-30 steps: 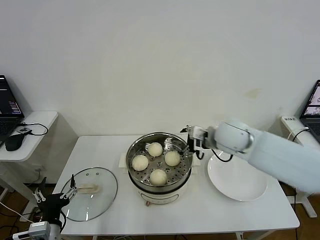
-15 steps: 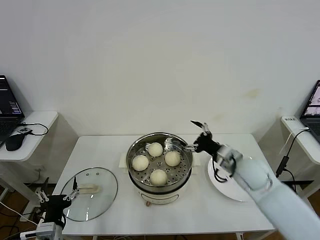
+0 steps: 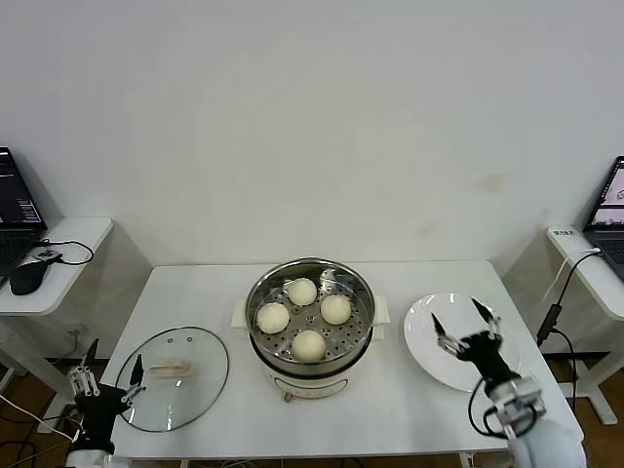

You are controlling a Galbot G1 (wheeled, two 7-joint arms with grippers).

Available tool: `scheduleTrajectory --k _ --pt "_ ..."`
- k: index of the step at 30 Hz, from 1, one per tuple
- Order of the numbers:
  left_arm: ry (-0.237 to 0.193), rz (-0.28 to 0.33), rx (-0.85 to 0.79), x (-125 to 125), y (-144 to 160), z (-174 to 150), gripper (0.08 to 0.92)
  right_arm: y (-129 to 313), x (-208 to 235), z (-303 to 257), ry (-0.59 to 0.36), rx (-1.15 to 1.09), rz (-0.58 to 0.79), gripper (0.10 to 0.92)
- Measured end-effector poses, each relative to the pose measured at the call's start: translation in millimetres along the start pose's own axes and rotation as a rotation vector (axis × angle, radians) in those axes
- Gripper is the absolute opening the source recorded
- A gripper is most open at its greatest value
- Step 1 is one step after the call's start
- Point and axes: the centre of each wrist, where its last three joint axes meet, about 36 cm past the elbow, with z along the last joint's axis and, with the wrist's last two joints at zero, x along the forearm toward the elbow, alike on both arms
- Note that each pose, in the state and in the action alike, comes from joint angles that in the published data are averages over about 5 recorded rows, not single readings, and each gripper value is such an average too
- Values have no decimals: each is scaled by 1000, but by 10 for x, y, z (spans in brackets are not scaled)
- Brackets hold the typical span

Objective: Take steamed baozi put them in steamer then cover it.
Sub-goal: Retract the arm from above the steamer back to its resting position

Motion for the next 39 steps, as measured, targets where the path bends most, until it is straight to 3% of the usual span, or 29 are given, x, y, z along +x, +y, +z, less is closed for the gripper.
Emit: scheduleTrajectory --k 7,13,26,39 --pt "-77 69 -319 -5 -60 302 823 -19 231 191 29 -24 109 823" --pt "-107 134 -453 -59 -157 475 823 0 376 282 43 -38 166 823" --pt "-154 234 -538 -140 -409 564 823 113 562 401 63 -52 206 823" --pt "-169 252 -582 -459 -522 640 823 185 653 471 79 -53 214 823"
